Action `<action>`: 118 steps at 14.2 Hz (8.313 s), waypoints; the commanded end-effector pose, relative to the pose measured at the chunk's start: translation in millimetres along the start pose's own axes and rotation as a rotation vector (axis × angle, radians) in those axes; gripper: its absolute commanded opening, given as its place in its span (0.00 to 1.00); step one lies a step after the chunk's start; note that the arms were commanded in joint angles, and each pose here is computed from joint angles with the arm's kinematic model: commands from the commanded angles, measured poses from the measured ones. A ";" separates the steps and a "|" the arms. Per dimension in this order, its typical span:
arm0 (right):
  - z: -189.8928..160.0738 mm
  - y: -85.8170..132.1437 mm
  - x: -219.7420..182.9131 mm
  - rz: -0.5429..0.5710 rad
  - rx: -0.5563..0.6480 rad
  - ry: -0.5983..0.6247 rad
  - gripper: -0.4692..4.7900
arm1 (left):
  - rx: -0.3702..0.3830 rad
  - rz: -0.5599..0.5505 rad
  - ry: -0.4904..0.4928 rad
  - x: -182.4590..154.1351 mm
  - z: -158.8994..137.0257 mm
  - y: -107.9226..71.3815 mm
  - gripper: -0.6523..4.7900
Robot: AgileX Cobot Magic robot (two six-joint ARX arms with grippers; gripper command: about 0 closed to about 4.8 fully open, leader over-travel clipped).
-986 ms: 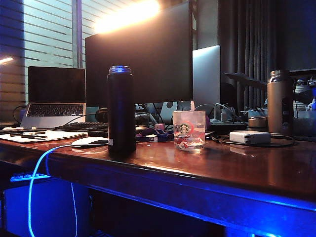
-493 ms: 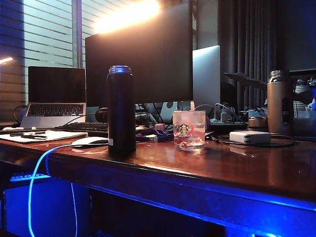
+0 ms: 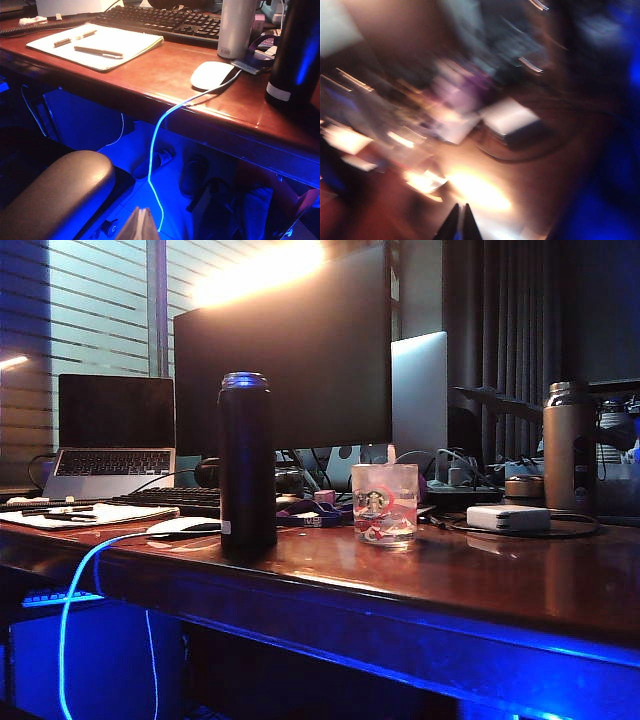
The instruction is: Pick up the black thermos, pour a little water from inside into the glass cup, then place the black thermos back on the table.
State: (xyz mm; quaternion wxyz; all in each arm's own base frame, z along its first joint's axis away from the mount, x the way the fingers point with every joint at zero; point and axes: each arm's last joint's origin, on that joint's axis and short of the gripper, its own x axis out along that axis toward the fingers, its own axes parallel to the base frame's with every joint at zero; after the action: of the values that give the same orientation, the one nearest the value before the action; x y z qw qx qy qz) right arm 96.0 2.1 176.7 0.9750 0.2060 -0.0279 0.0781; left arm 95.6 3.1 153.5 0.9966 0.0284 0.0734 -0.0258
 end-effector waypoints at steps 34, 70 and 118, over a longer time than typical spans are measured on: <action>-61.6 160.2 288.2 0.704 -0.401 0.110 1.00 | -0.002 0.003 0.021 0.7 -4.2 -0.1 0.12; -148.6 246.0 303.1 0.082 -0.456 0.060 1.00 | -0.022 -0.006 0.020 0.7 -4.2 -0.4 0.12; -137.1 233.2 339.4 0.233 -0.472 0.100 0.64 | -0.051 -0.009 0.019 0.6 -4.0 -0.5 0.12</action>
State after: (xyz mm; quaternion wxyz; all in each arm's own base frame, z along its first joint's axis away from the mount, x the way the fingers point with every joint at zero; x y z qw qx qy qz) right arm 395.7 316.1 168.7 0.9811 -0.0378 -0.0120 0.1894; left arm 95.7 3.0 153.5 0.9970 0.0060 0.0730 -0.0257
